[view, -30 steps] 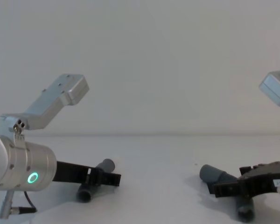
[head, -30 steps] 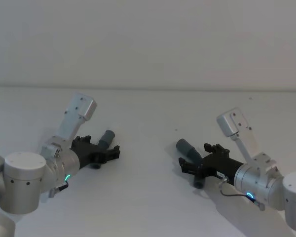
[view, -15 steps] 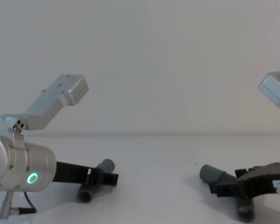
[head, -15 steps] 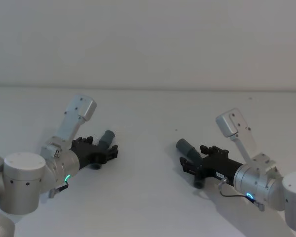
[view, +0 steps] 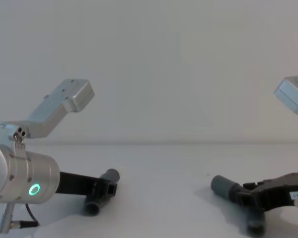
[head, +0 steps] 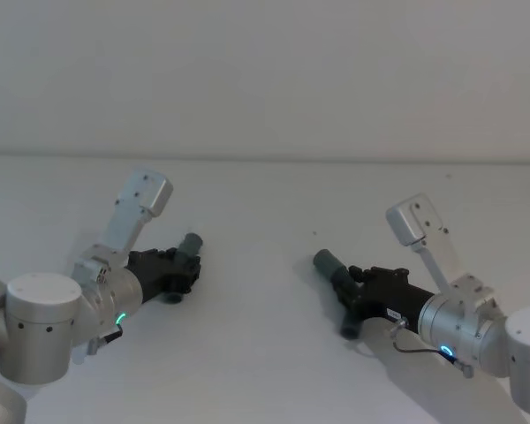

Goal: Use both hands to pick up one end of the pipe from the table, align the ends, and insert them.

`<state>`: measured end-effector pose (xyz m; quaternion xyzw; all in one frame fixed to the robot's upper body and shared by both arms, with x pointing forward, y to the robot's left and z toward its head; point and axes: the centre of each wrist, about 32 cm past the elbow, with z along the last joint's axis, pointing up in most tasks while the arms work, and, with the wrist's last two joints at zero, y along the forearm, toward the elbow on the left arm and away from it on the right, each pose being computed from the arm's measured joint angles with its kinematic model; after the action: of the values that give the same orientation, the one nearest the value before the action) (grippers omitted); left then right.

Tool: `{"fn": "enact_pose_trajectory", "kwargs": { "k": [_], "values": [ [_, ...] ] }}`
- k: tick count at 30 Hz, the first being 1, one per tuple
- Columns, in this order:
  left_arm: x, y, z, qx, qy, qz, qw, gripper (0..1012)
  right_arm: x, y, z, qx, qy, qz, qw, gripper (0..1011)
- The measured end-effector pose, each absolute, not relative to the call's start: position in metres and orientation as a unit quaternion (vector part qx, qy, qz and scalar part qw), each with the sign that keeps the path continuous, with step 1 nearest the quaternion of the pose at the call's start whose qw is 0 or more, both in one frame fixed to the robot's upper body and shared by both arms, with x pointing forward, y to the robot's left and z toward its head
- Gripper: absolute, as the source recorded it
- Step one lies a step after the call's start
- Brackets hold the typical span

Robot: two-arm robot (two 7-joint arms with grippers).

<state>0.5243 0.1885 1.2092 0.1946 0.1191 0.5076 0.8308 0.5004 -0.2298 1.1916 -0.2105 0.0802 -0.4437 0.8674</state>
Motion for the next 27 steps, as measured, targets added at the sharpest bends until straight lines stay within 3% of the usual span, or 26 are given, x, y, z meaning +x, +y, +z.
{"fn": "enact_pose_trajectory", "kwargs": {
  "k": [4,9,27],
  "values": [
    [0.5243,0.1884,1.2092,0.195,0.119,0.508,0.831,356,0.5004,-0.2298,1.1916,-0.211,0.08,-0.444,0.867,203],
    [0.5243,0.1885,1.2092,0.195,0.119,0.508,0.831,349,0.5004,-0.2298,1.1917,-0.211,0.08,-0.444,0.867,142],
    [0.5242,0.1916,1.2101,0.191,0.108,0.505,0.835,349,0.5001,-0.2307,1.1936,-0.203,0.072,-0.444,0.87,114]
  ]
}}
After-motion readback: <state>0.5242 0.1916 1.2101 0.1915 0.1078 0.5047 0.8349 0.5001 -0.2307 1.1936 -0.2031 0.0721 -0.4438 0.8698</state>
